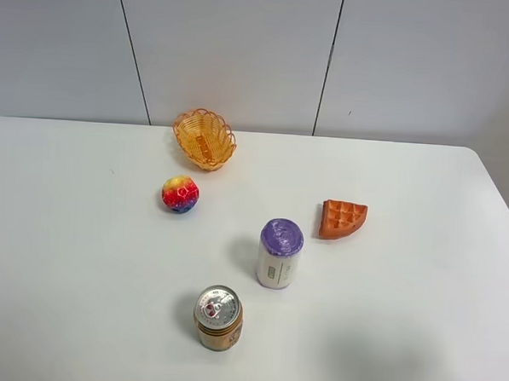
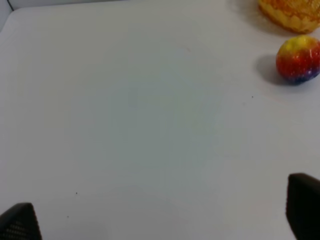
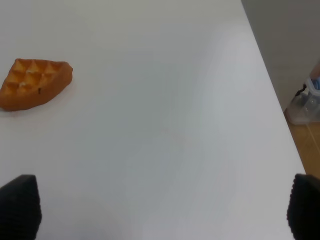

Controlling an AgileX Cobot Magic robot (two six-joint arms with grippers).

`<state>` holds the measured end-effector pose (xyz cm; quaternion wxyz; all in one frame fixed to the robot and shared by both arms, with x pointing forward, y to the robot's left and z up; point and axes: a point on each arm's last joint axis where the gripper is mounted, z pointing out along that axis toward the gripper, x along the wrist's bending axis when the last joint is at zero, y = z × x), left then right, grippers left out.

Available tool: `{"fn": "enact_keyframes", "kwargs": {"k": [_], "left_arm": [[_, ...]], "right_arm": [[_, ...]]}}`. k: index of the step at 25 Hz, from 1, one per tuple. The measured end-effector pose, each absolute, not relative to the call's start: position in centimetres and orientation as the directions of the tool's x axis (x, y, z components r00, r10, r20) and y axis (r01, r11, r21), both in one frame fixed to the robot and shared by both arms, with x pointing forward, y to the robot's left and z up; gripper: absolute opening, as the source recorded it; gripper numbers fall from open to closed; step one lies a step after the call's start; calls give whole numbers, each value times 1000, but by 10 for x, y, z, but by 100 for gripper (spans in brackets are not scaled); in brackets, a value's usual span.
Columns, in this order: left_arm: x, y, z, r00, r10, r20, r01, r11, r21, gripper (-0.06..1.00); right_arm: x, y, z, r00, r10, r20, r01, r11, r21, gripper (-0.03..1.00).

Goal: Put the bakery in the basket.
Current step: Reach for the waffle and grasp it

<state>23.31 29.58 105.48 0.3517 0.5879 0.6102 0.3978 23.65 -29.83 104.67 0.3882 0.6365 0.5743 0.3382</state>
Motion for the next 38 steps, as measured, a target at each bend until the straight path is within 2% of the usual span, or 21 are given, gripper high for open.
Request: {"fn": "enact_keyframes", "kwargs": {"k": [13,19,23,28,34,38], "left_arm": [[233,296,1055,-61,997,38,438,-8,899,100],[233,296,1055,-61,997,38,438,-8,899,100],[233,296,1055,-61,997,38,438,-8,899,100],[233,296,1055,-61,997,38,438,-8,899,100],[233,296,1055,-61,997,38,438,-8,899,100],[233,296,1055,-61,997,38,438,-8,899,100]], "right_arm": [[236,-298,1047,112,994,-15,469,-39,883,99],[258,-301,1048,110,994,-14,588,-53,807,99],[275,-304,1071,114,993,-26,625,-51,779,99],[309,-309,1116,118,992,-39,655,-48,754,99],[372,-315,1162,113,994,-7,699,-75,711,99],[425,-316,1169,106,993,60,764,-120,634,99]]}}
